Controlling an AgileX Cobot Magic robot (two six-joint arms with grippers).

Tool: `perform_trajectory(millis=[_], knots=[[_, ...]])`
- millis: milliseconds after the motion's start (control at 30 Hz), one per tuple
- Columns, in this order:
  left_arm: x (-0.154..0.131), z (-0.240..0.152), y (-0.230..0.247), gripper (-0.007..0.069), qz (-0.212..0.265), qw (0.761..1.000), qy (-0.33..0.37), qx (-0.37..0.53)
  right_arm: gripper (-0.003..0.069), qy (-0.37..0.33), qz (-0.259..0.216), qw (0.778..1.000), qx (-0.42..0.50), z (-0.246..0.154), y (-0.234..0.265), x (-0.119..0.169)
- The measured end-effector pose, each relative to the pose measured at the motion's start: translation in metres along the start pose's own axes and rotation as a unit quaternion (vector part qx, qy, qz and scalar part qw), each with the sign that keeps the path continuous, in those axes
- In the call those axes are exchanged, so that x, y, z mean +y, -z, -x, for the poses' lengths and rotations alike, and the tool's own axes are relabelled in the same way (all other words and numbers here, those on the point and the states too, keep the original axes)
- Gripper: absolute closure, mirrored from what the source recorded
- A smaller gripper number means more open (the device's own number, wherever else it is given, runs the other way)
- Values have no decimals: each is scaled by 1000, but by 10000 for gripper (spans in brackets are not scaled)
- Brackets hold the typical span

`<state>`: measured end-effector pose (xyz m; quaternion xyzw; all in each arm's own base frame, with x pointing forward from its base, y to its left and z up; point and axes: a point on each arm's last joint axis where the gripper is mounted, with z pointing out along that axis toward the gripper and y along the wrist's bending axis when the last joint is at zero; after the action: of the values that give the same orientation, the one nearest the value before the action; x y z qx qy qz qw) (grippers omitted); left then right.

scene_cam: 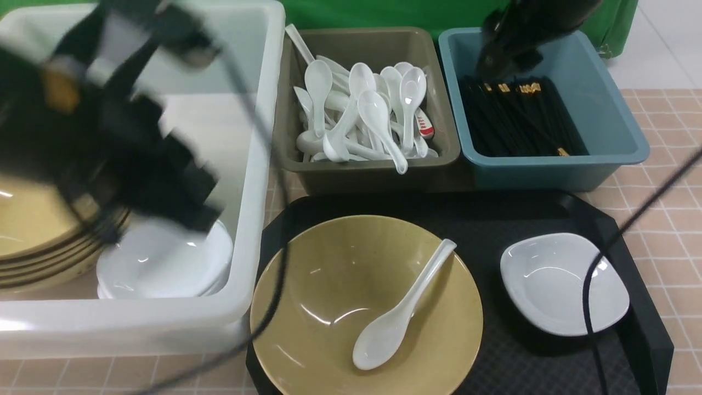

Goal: On brown table put chopsticks spoon bowls plates into blue grey white boxes.
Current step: 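Reach down and grasp the white spoon resting in the bowl with the right gripper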

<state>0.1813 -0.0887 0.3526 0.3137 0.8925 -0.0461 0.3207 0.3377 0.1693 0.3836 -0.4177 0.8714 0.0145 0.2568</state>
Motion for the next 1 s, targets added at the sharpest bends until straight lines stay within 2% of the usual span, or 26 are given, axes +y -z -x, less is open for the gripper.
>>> perform_trajectory(millis=[133,233,267,333,433,567,800,900,1000], knots=[[-8,-34,4,623,-3,1000,2,-3,158,104,54,993,33,-13,-10,50],[-14,-53,8,623,-9,1000,9,-16,158,215,101,969,72,-26,-33,87],[-15,-53,7,623,-9,1000,9,-15,158,229,104,965,75,-27,-35,89],[-18,-62,8,623,-14,1000,14,-22,158,322,135,932,93,-36,-52,108],[-20,-66,9,623,-19,999,19,-29,158,422,162,887,98,-40,-73,119],[-22,-67,8,623,-28,999,24,-29,158,480,154,860,80,-36,-102,121],[-23,-69,7,623,-34,999,14,-24,174,538,166,823,78,-37,-139,125],[-23,-68,7,623,-36,999,14,-24,211,559,168,807,89,-39,-147,125],[-23,-68,7,623,-37,999,14,-24,303,567,165,801,95,-40,-151,124]])
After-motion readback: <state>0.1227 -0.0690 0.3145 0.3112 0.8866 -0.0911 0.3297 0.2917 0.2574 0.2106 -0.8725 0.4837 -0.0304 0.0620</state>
